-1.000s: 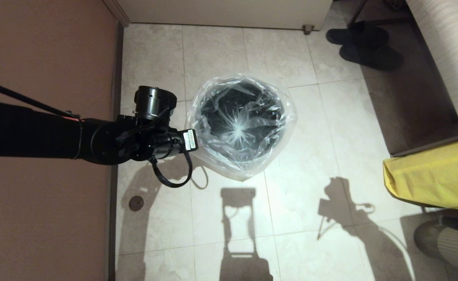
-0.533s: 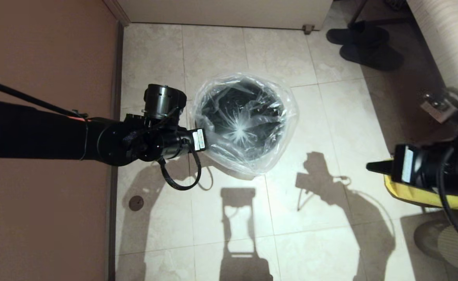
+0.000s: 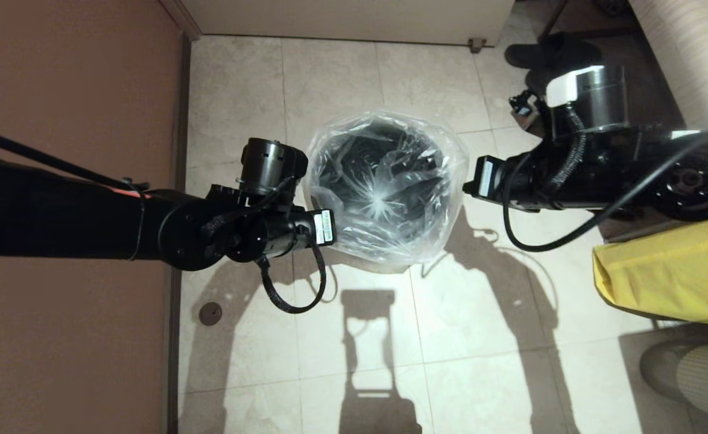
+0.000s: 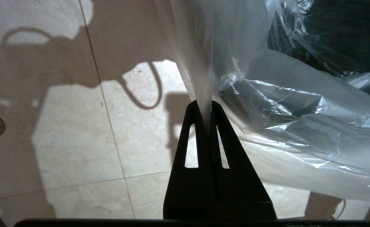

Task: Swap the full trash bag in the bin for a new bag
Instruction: Put the new garbage bag on the trash can

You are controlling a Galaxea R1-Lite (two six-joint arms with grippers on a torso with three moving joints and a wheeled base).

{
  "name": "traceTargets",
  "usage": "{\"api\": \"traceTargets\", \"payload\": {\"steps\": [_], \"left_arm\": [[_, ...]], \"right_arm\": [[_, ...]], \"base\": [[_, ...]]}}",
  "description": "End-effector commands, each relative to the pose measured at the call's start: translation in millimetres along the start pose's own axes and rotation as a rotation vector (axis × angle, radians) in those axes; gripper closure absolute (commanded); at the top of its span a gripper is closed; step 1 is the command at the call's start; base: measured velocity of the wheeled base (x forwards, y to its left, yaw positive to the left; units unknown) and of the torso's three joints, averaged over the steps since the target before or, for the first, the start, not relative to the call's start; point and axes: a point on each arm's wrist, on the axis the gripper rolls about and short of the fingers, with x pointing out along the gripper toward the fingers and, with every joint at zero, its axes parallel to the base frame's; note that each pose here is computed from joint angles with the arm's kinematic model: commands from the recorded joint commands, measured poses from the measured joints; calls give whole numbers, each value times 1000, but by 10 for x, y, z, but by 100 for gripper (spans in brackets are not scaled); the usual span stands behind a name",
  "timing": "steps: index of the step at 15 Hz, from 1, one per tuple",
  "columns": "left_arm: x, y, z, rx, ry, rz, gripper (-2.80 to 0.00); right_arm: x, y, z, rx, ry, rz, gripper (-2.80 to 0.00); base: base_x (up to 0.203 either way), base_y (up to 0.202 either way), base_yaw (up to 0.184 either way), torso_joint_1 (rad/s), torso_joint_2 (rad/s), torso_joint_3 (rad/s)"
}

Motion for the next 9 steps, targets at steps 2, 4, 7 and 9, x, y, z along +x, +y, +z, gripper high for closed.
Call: {"api": "traceTargets", "payload": {"steps": [2,4,7,9], "left_arm": [[4,28,-68,3,21,11,0],[-9,52,-133,7,41,17,0],[22,53,-186,13,59,19,0],[42,38,-196,15,55,17,0]], "right_arm": [[487,-6,48,-18,1,-12,0],[585,8,70,-26,4,-30,0],[585,11,89,-87,22,-67,0],[604,11,57,-157,33,-119,0]], "base": [[0,0,0,0,0,0],[0,0,0,0,0,0],[0,0,0,0,0,0],[0,0,0,0,0,0]]}}
